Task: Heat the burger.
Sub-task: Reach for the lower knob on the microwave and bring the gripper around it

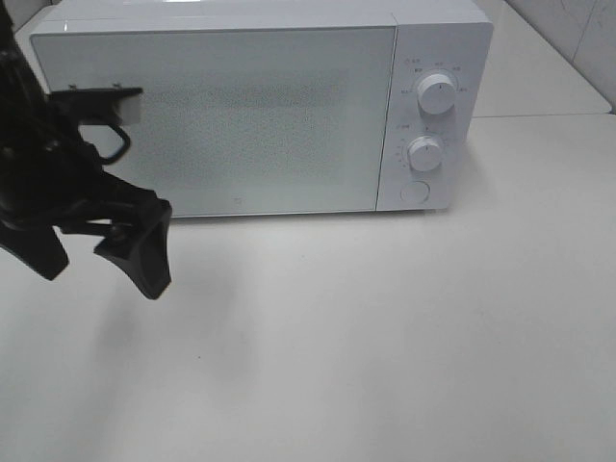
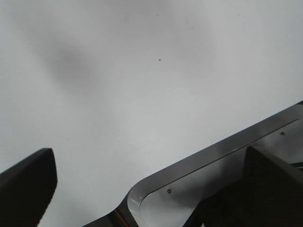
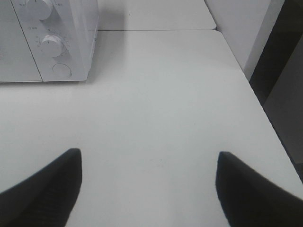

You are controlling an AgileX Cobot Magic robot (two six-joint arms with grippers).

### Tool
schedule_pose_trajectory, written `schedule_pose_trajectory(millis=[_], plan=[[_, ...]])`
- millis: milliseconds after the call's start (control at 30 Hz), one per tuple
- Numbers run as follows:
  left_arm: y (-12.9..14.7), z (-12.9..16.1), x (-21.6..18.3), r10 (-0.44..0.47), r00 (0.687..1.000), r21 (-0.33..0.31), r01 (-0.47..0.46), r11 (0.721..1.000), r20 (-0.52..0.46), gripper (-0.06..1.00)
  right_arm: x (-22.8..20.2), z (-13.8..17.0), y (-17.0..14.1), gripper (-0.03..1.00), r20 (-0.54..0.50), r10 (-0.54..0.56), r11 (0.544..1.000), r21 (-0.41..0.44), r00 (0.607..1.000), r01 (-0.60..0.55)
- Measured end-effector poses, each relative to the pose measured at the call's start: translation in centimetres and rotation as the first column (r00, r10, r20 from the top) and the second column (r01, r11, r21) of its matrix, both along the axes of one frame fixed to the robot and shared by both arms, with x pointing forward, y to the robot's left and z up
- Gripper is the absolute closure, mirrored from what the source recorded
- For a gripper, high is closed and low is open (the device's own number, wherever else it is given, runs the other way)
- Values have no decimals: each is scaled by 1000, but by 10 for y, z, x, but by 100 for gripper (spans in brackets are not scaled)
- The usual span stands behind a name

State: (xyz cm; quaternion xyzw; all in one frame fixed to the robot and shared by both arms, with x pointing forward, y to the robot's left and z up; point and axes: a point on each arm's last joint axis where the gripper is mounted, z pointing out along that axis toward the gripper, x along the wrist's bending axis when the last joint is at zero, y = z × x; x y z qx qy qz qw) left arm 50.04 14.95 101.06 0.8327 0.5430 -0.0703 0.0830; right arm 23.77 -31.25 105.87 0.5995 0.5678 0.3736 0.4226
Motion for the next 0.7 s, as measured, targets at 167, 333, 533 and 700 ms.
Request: schedule_pose_trajectory(millis=[167, 333, 533, 700], plan=[[43, 27, -5, 132, 989, -41, -130, 991, 70, -4, 0, 0, 0, 22, 0, 0, 1000, 0, 1000, 0], [88, 39, -21, 264, 959, -53, -260, 964, 102, -4, 0, 0, 0, 22, 0, 0, 1000, 0, 1000, 0], [129, 48, -51, 385, 909, -67, -380, 923, 159, -4, 0, 0, 0, 22, 0, 0, 1000, 0, 1000, 0], [144, 53, -82, 426, 875, -83, -418, 905, 229, -4, 0, 0, 0, 22, 0, 0, 1000, 0, 1000, 0]])
